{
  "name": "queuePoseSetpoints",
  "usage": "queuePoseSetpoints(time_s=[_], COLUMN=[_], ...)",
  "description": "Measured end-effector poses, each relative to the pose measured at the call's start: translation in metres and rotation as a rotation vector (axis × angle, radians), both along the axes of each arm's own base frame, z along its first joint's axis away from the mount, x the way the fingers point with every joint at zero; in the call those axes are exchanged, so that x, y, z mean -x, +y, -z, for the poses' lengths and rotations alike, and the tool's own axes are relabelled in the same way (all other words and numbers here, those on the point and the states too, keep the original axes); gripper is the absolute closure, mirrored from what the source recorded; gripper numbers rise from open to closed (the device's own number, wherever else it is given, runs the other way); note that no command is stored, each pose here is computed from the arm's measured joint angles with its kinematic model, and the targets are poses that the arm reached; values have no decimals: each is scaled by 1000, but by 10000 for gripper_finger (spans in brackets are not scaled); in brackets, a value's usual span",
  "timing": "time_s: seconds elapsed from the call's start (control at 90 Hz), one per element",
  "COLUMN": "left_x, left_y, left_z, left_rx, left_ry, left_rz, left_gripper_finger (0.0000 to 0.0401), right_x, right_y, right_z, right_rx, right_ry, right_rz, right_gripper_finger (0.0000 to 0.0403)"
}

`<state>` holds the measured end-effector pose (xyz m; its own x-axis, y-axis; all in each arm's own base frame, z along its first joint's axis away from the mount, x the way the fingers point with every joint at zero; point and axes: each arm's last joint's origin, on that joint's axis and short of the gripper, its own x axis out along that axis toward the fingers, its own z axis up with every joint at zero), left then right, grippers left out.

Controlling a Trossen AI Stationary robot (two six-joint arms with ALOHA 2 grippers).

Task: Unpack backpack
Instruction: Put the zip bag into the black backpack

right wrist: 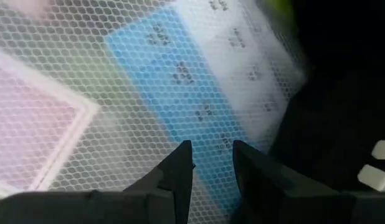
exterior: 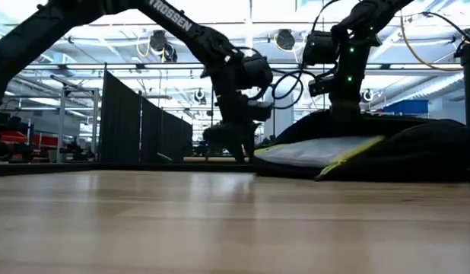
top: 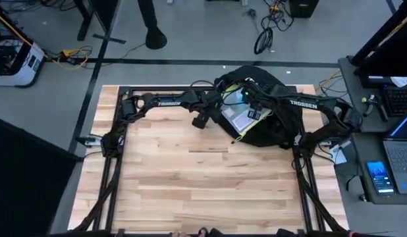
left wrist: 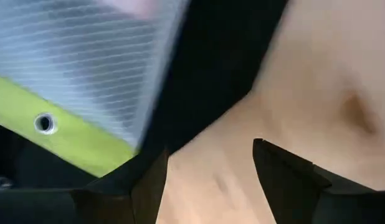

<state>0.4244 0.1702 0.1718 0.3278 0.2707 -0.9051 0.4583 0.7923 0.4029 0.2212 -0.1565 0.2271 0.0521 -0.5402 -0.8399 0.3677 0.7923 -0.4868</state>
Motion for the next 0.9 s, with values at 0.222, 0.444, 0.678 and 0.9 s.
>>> queuePoseSetpoints(time_s=[0.222,0.444,0.678,0.9], left_x=[-9,-19,-27,-37], left_y=[16,13,6,-10], left_z=[10,24,20,17], left_rx=[-99,-148,-142,-160], left_ry=[-51,-65,-138,-182], left_rz=[61,178,193,222], left_gripper_finger=[182,185,258,388], right_x=[-2,-2,-3,-2], right_y=[-1,-1,-2,1], right_z=[-1,-1,-1,-4], right_rx=[9,15,19,19], right_ry=[-28,-34,-44,-50], right_rz=[14,15,15,19], right_gripper_finger=[305,305,305,305])
